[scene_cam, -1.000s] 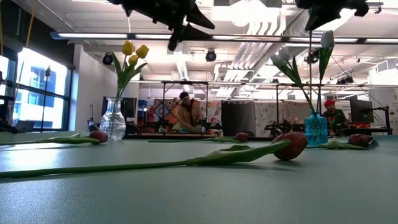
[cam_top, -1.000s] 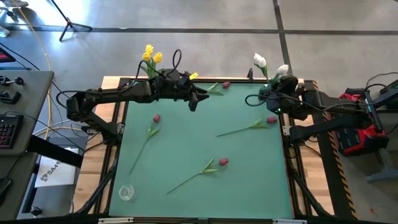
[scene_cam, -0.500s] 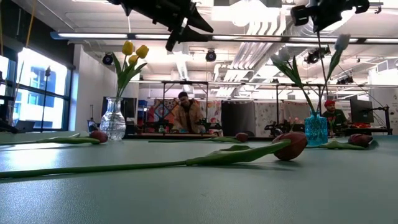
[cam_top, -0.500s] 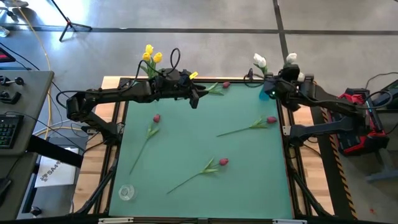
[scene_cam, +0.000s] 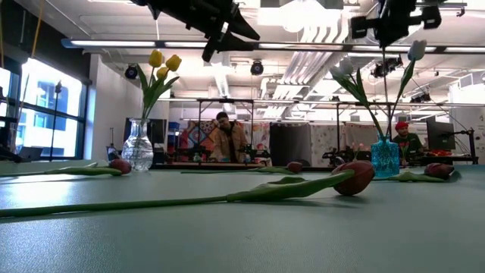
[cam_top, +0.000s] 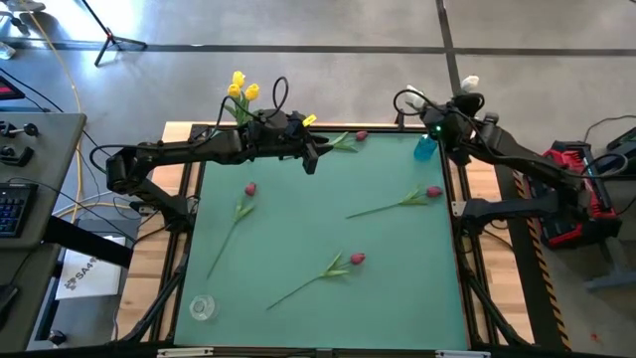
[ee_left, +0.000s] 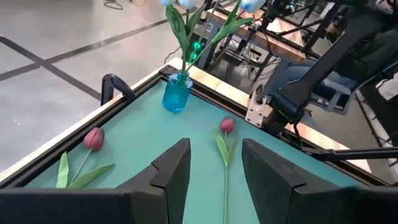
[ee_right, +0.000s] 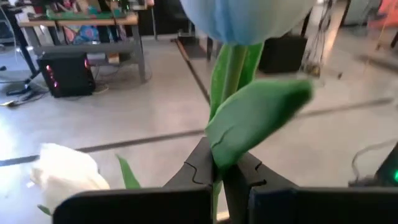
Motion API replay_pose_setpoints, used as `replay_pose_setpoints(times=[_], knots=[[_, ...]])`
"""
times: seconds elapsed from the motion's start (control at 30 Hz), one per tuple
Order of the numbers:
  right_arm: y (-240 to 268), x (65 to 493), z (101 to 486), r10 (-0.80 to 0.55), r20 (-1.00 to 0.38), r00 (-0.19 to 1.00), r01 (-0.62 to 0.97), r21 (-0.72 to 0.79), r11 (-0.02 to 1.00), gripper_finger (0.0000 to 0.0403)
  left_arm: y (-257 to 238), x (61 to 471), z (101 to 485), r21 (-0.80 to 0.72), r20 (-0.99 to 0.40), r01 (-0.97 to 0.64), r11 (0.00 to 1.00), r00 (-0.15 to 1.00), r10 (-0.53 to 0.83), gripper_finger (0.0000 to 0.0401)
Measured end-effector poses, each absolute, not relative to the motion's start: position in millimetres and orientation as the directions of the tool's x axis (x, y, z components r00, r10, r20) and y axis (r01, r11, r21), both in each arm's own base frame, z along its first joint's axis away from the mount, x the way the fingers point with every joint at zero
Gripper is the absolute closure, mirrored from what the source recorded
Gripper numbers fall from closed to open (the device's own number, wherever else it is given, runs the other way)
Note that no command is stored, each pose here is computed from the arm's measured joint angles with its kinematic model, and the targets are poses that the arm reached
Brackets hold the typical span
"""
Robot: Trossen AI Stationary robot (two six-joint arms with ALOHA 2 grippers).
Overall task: Sort flowers into vase by color
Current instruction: Put the white flower into the blue vase
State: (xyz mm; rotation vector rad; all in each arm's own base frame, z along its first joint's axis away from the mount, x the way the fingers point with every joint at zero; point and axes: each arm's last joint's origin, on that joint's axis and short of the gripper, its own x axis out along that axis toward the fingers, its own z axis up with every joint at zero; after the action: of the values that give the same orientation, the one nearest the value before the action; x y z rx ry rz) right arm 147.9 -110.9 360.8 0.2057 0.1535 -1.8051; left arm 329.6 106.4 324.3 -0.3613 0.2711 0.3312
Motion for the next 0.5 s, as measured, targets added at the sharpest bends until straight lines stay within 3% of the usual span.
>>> replay_pose_setpoints(times=[0.23,0.5], knots=[[-117.8,151.6,335.3,-0.938,-0.278,-0.208,0.974,0.026,-0.223,0.0403,106.0,329.0,322.2,-0.282,-0.337,-0.364,0.888,0.904,0.264,0.0268],[-116.3,149.0,341.3,-0.943,-0.266,-0.202,0.973,0.058,-0.224,0.0403,105.5,327.5,318.2,-0.261,-0.378,-0.370,0.891,0.889,0.259,0.0268]])
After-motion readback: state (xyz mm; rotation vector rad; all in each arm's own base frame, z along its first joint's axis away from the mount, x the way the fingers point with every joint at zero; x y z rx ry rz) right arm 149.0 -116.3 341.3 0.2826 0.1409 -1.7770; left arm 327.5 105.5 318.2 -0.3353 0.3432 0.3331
